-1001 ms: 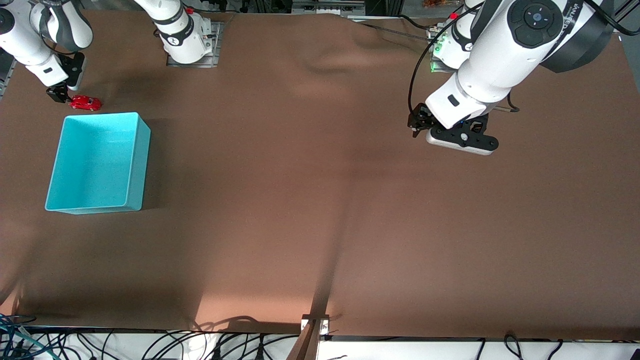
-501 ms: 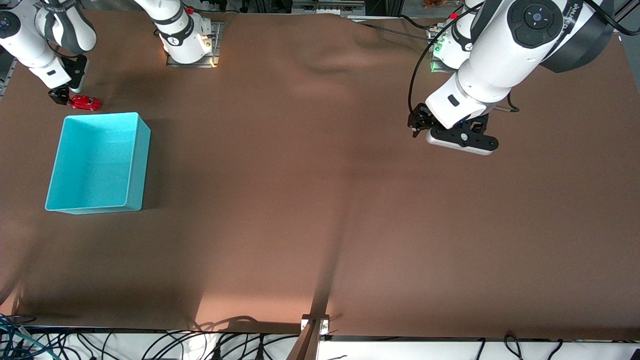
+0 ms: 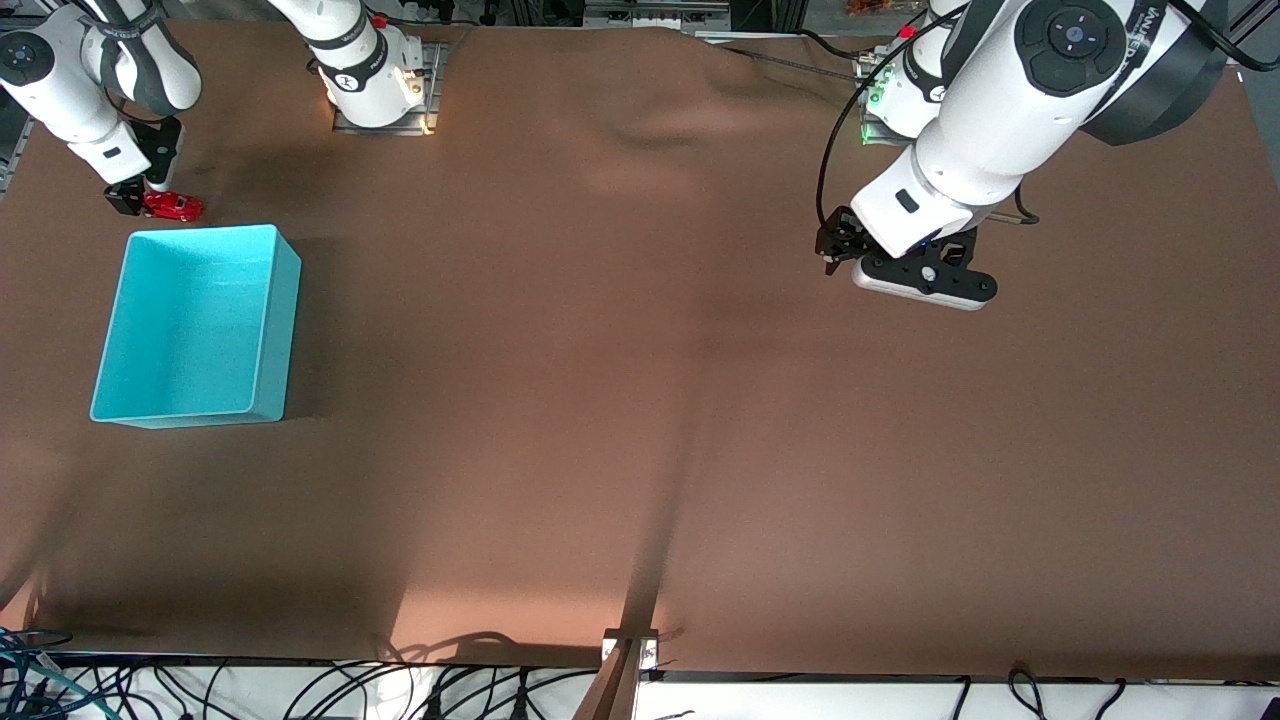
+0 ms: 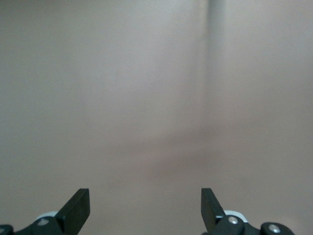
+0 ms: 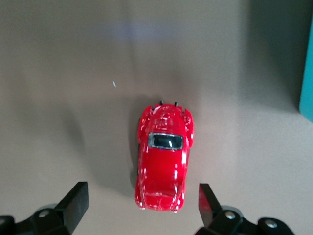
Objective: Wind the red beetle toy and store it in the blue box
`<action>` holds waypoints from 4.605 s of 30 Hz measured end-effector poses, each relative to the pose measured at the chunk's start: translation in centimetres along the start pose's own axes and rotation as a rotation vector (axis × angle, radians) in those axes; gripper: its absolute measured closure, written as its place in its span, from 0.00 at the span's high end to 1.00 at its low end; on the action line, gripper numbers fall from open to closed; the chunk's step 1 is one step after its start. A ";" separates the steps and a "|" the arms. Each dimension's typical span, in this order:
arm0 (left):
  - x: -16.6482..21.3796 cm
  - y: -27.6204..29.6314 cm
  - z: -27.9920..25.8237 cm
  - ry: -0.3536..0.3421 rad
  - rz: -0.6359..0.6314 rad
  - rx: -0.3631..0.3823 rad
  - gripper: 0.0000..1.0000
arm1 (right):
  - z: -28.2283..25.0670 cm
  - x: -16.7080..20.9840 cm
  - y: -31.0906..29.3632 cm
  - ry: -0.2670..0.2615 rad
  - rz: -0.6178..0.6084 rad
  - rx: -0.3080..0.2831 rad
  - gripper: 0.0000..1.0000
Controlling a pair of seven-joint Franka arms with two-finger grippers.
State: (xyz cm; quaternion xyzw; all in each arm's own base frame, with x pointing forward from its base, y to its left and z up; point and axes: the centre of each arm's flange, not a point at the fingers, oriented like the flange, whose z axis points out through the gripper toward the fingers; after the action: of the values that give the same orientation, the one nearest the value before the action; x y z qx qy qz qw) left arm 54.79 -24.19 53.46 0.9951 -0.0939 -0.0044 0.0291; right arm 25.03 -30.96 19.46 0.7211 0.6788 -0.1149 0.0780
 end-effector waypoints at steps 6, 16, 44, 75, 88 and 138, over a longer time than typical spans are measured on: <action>0.1 -0.6 0.0 0.001 0.000 0.000 1.00 | 0.3 0.2 0.1 -0.005 -0.001 -0.005 1.00; 0.1 -0.6 0.0 0.001 -0.001 0.000 1.00 | 0.8 0.6 0.3 -0.010 -0.010 -0.009 1.00; 0.1 -0.6 0.0 0.001 -0.001 0.000 1.00 | 1.2 1.8 1.3 -0.009 -0.010 -0.031 0.46; 0.1 -0.6 0.0 0.001 -0.001 0.000 1.00 | -9.3 -2.8 4.4 0.089 0.068 0.192 0.46; 0.2 -0.6 -0.5 0.009 -0.001 -0.002 1.00 | -23.5 -2.0 13.9 0.144 0.077 0.170 0.46; 1.0 -6.0 -0.7 -0.004 -0.072 0.001 1.00 | -6.0 7.9 21.8 0.245 0.139 0.255 0.82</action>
State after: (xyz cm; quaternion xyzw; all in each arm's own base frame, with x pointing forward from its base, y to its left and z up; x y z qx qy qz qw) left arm 56.88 -18.44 53.75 0.9979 -0.0581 -0.0074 0.0283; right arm 47.56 -23.21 22.14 0.7790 0.6115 -0.1056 -0.0898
